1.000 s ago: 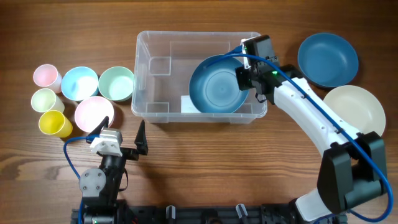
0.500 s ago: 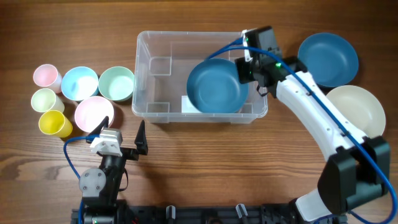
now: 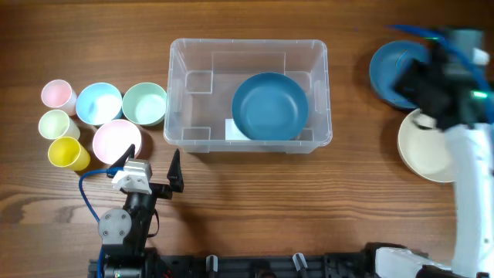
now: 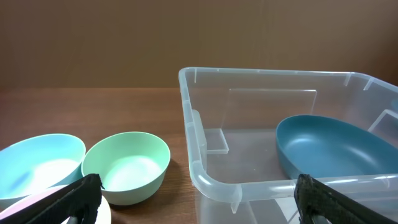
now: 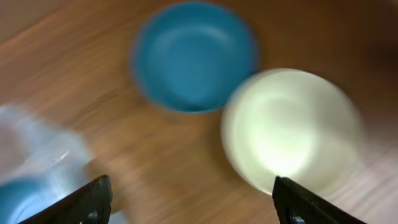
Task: Pack container
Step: 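Lower the teal plate into the container and open the right gripper, then move the right gripper to the cream bowl and grasp its rim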
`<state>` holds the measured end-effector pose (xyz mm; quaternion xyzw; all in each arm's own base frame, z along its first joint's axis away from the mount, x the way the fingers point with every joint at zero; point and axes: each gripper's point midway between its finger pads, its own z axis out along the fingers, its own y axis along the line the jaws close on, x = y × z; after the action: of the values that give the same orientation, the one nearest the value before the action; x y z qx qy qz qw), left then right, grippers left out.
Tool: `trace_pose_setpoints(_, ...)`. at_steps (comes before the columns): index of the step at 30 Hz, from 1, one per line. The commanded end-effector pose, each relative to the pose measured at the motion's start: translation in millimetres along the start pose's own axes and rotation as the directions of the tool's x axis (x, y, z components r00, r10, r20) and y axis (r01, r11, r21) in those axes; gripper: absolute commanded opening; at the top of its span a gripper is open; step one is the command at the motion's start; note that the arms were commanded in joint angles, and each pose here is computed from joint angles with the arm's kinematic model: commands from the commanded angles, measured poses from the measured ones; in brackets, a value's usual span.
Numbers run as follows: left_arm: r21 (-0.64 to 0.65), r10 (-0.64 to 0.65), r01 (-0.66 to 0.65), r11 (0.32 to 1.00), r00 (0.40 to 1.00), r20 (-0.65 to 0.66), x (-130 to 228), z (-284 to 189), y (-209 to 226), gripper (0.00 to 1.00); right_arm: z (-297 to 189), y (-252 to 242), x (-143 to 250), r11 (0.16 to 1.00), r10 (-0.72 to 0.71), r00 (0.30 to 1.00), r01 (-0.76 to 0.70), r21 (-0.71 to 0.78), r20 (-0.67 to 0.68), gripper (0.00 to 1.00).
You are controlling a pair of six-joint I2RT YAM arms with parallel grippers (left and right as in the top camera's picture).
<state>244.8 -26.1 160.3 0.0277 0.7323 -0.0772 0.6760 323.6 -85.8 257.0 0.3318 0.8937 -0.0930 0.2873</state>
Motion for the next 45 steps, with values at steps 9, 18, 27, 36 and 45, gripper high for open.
trace_pose_setpoints(9,0.009,0.015,-0.015,1.0,1.0,-0.002,3,0,-1,1.0,50,-152,26,0.868,0.49,0.857,-0.463,0.178,-0.162,0.94)
trace_pose_setpoints(18,0.009,0.015,-0.015,1.0,1.0,-0.002,3,0,-1,1.0,100,-173,80,0.845,0.535,0.801,-0.512,0.155,-0.269,0.9)
trace_pose_setpoints(27,0.009,0.015,-0.015,1.0,1.0,-0.002,3,0,-1,1.0,136,-173,113,0.84,0.542,0.792,-0.518,0.161,-0.279,0.87)
trace_pose_setpoints(36,0.009,0.015,-0.015,1.0,1.0,-0.002,3,0,-1,1.0,156,-174,127,0.812,0.583,0.756,-0.551,0.191,-0.298,0.82)
trace_pose_setpoints(45,0.009,0.015,-0.015,1.0,1.0,-0.002,3,0,-1,1.0,183,-172,139,0.792,0.609,0.715,-0.573,0.212,-0.344,0.82)
